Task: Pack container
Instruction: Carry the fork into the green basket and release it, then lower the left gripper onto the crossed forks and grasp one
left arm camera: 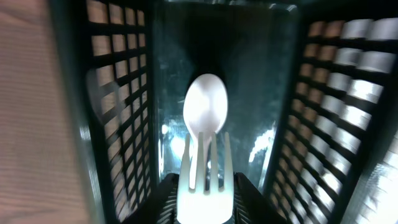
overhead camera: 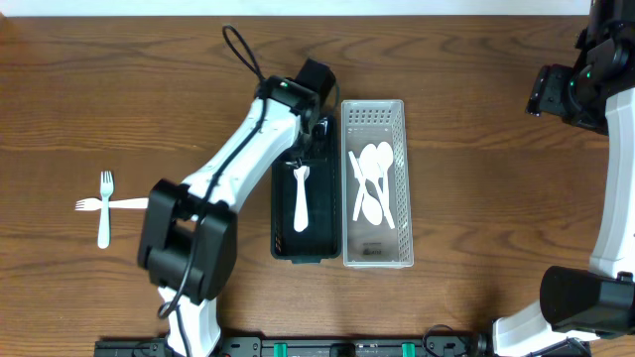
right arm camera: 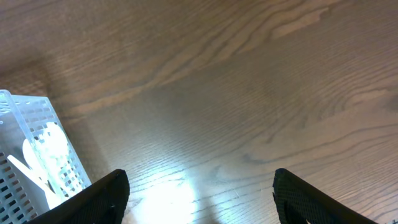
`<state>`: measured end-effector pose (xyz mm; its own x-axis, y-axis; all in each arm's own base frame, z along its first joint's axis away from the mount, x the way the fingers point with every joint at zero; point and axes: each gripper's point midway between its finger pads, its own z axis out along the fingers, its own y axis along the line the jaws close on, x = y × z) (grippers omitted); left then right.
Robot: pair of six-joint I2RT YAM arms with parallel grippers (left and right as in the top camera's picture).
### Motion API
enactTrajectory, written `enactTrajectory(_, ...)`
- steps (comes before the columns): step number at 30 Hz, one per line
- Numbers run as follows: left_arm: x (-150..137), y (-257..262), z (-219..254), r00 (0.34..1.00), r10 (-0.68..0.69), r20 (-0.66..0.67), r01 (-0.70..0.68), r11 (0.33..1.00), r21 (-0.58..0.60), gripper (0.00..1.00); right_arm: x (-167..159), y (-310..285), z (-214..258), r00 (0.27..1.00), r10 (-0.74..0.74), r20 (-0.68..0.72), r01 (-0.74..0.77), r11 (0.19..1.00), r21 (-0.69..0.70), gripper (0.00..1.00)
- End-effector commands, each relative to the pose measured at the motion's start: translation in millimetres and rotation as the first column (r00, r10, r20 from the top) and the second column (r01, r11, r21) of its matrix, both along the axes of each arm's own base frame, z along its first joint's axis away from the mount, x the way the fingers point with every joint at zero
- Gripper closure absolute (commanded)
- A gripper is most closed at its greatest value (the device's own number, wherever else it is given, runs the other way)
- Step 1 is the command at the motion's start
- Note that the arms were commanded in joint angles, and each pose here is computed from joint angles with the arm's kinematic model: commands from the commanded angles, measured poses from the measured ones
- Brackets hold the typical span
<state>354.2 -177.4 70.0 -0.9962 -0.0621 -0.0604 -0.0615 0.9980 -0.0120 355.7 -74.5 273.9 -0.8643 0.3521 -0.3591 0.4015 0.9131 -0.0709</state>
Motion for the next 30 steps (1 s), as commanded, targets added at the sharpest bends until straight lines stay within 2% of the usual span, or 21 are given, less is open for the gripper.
enactTrajectory(1, -1, 5, -7, 1.000, -0.013, -0.013, 0.013, 0.999, 0.029, 0.71, -4, -2, 5, 1.000, -0.009, 0.012, 0.009, 1.000, -0.003, 0.23)
enactTrajectory(3, 1, 4, -5, 1.000, -0.030, -0.003, 0.030, 0.999, 0.025, 0.70, -4, -2, 5, 1.000, -0.008, 0.012, 0.008, 1.000, -0.003, 0.23)
enactTrajectory(5, 3, 3, -1, 0.998, -0.058, 0.012, 0.057, 0.998, 0.020, 0.64, -4, -2, 5, 1.000, -0.008, 0.012, 0.008, 1.000, -0.003, 0.23)
enactTrajectory(9, 6, 3, 18, 0.988, -0.143, 0.065, 0.142, 0.990, 0.017, 0.36, -3, -2, 5, 1.000, -0.001, 0.013, 0.001, 1.000, -0.006, 0.23)
enactTrajectory(14, 7, 9, 65, 0.955, -0.236, 0.181, 0.233, 0.972, 0.038, 0.32, -3, -3, 5, 1.000, -0.002, 0.015, 0.002, 1.000, -0.006, 0.23)
enactTrajectory(16, 7, 25, 93, 0.941, -0.226, 0.250, 0.207, 0.973, 0.099, 0.32, -3, -3, 5, 1.000, 0.001, 0.014, -0.001, 1.000, -0.008, 0.23)
enactTrajectory(19, 4, 55, 133, 0.919, -0.195, 0.344, 0.140, 0.974, 0.177, 0.23, -3, -3, 5, 1.000, 0.004, 0.014, -0.004, 1.000, -0.009, 0.23)
enactTrajectory(22, -7, 95, 166, 0.908, -0.126, 0.398, 0.049, 0.979, 0.199, 0.18, -3, -3, 5, 1.000, 0.004, 0.014, -0.004, 1.000, -0.009, 0.22)
enactTrajectory(26, -28, 158, 181, 0.924, 0.018, 0.382, -0.104, 0.973, 0.204, 0.17, -3, -3, 5, 1.000, 0.004, 0.013, -0.004, 1.000, -0.009, 0.23)
enactTrajectory(30, -50, 223, 172, 0.930, 0.202, 0.306, -0.277, 0.934, 0.225, 0.14, -2, -3, 5, 1.000, 0.004, 0.015, -0.004, 1.000, -0.009, 0.22)
